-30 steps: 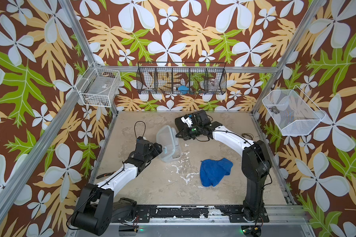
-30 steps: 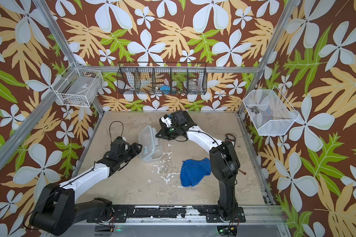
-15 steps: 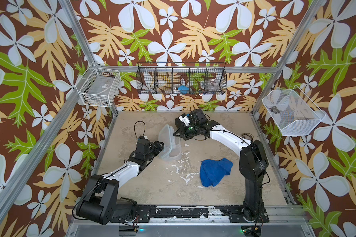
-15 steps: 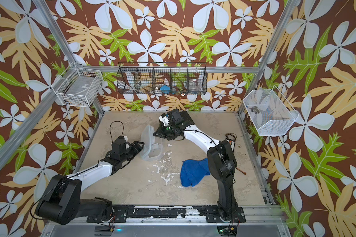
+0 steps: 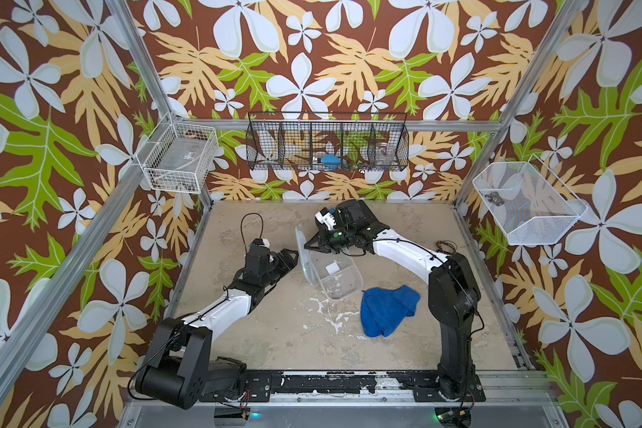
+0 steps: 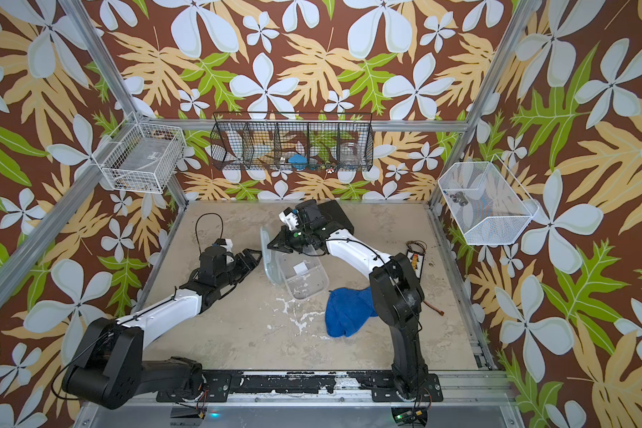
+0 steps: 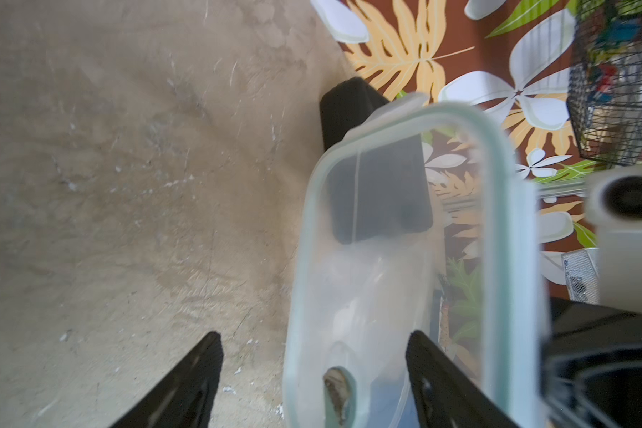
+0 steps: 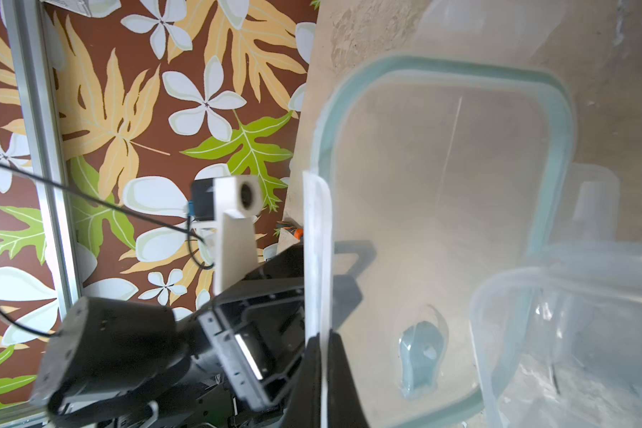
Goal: Wipe the insides of the lunch boxes
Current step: Place the lunch box at the center of the board, then place the lid at the center of the board, then pick up the cleaning item at the center of the board, then wipe the dirt inside the lunch box.
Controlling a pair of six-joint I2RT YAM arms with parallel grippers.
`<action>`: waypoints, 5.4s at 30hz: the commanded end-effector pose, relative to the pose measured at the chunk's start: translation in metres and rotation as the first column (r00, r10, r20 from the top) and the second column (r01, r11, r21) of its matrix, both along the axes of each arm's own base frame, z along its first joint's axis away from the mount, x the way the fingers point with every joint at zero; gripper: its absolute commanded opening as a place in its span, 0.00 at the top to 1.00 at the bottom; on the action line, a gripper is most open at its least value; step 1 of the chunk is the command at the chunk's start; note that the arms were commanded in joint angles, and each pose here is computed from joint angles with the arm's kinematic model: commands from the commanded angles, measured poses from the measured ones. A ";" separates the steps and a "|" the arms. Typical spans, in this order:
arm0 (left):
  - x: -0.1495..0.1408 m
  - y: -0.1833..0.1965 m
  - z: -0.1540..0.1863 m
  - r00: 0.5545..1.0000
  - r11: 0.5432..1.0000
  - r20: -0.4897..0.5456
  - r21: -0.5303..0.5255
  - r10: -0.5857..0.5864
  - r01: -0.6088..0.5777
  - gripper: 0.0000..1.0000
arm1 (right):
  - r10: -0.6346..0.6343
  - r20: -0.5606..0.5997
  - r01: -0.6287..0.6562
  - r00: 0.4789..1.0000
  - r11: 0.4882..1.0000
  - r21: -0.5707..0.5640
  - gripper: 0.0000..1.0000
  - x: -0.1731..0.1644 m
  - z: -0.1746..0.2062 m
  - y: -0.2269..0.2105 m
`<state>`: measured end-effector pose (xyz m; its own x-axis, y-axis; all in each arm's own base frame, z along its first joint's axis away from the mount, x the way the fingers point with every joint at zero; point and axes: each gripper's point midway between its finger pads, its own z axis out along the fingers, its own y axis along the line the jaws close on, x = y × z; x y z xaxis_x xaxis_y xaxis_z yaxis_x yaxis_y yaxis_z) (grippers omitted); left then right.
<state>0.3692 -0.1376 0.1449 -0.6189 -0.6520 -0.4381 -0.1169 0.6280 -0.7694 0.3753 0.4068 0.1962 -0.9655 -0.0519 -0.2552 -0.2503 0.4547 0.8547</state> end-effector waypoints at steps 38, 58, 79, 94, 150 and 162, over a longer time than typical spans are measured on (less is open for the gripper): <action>-0.022 0.080 -0.022 0.979 0.980 -0.051 -0.020 0.198 -0.199 0.17 | 0.274 0.252 -0.122 0.928 0.865 -0.487 1.00 -0.033 -0.073 0.055; -0.030 0.103 -0.018 0.965 0.963 -0.060 0.098 0.256 -0.250 0.17 | 0.278 0.217 -0.281 0.936 0.960 -0.015 0.50 -0.052 -0.030 0.139; 0.021 0.004 0.012 1.000 0.989 -0.002 0.148 -0.030 0.030 0.18 | -0.276 0.179 0.328 0.944 0.736 -0.592 0.23 -0.024 -0.096 -0.261; 0.051 -0.064 0.018 0.977 0.969 0.002 0.123 -0.215 0.213 0.19 | -0.363 0.007 0.265 0.932 0.666 -0.697 0.20 -0.124 -0.145 -0.311; 0.020 -0.176 -0.051 0.841 0.841 -0.222 0.125 -0.493 0.526 0.39 | 0.064 0.227 0.057 0.972 0.871 -0.488 1.00 -0.095 -0.090 -0.163; 0.024 -0.184 -0.061 0.834 0.835 -0.235 0.126 -0.499 0.535 0.46 | 0.093 0.126 -0.018 0.988 0.865 -0.501 1.00 -0.081 -0.128 -0.139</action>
